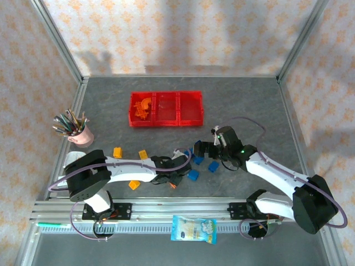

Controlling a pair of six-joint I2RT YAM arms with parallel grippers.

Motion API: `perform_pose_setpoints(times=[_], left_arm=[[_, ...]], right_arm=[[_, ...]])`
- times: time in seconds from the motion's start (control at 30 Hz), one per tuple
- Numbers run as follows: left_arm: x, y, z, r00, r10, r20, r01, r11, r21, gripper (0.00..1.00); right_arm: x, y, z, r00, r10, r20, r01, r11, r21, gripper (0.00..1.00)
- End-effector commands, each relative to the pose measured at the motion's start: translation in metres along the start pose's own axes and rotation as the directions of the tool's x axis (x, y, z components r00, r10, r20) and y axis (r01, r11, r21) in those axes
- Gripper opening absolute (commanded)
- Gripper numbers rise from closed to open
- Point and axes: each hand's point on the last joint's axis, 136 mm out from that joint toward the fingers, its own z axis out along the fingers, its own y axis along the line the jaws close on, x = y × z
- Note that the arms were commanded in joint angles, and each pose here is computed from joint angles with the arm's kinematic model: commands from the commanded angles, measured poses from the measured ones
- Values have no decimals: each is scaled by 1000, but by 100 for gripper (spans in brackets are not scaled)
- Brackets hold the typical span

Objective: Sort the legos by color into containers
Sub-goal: Pick up the lego from the middle-left of the table, then place the lego in the container.

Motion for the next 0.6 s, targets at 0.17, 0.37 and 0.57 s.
perform_pose_setpoints(times=[0.17, 0.37, 0.57], left_arm=[[-33, 51, -32, 983, -143, 114, 157, 980, -120, 24], [-100, 129, -76, 895, -324, 305, 388, 904, -179, 24], [-161, 227, -94, 790, -429, 437, 570, 777, -268, 24]], right_arm=[[-26, 21, -4, 999, -23, 45, 25, 999, -48, 100], [-54, 44, 3, 996, -10, 89, 21, 993, -118, 100], [-83, 54, 12, 990, -6, 137, 21, 994, -107, 100]])
